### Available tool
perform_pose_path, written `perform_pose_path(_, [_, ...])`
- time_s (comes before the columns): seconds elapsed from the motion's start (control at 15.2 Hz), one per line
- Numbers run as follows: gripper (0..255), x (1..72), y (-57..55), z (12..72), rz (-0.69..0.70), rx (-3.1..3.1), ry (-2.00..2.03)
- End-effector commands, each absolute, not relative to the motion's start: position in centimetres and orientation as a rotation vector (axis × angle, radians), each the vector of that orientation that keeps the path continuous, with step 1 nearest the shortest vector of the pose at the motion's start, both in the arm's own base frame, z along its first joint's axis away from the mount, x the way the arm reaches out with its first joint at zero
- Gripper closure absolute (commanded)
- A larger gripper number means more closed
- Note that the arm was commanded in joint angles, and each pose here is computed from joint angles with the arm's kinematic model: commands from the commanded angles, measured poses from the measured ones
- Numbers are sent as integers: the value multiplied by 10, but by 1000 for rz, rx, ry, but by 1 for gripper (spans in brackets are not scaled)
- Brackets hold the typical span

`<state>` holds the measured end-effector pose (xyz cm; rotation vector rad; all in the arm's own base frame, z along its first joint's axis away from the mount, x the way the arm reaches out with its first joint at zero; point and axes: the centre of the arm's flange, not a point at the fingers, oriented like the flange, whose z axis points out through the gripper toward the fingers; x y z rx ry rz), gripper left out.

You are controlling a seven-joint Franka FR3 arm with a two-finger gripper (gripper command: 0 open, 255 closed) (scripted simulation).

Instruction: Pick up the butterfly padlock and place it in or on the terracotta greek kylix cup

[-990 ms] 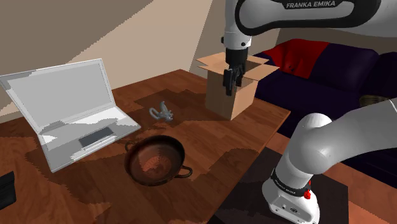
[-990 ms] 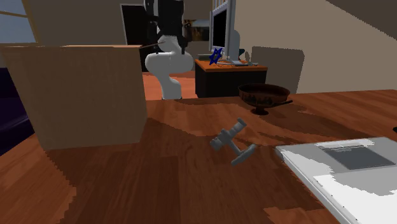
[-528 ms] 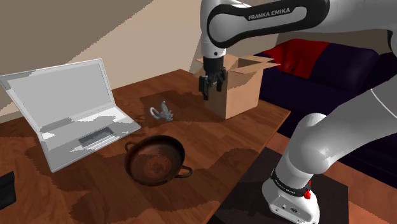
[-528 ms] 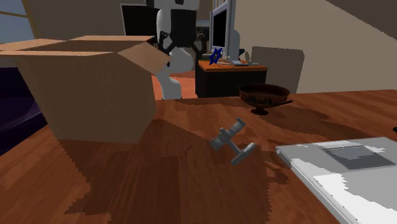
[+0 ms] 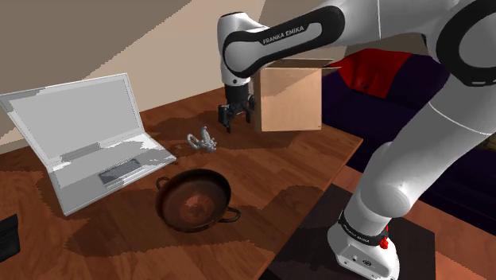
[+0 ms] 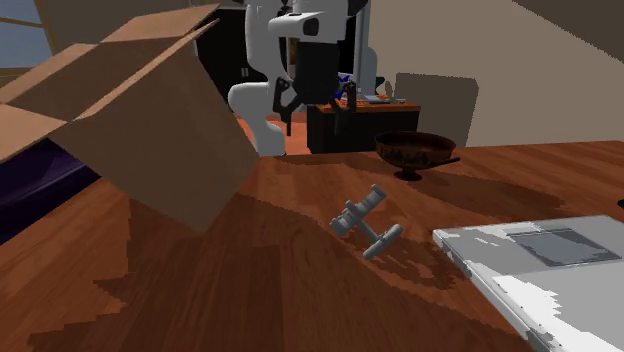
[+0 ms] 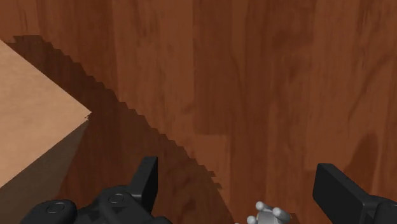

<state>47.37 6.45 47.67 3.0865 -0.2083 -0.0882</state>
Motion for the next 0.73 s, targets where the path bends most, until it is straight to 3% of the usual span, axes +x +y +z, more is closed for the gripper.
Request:
perform_pose_path(0.0, [0,495,72,465,-81,3083,-253])
perform_pose_path(0.66, [0,586,94,417,-49,3064,-423])
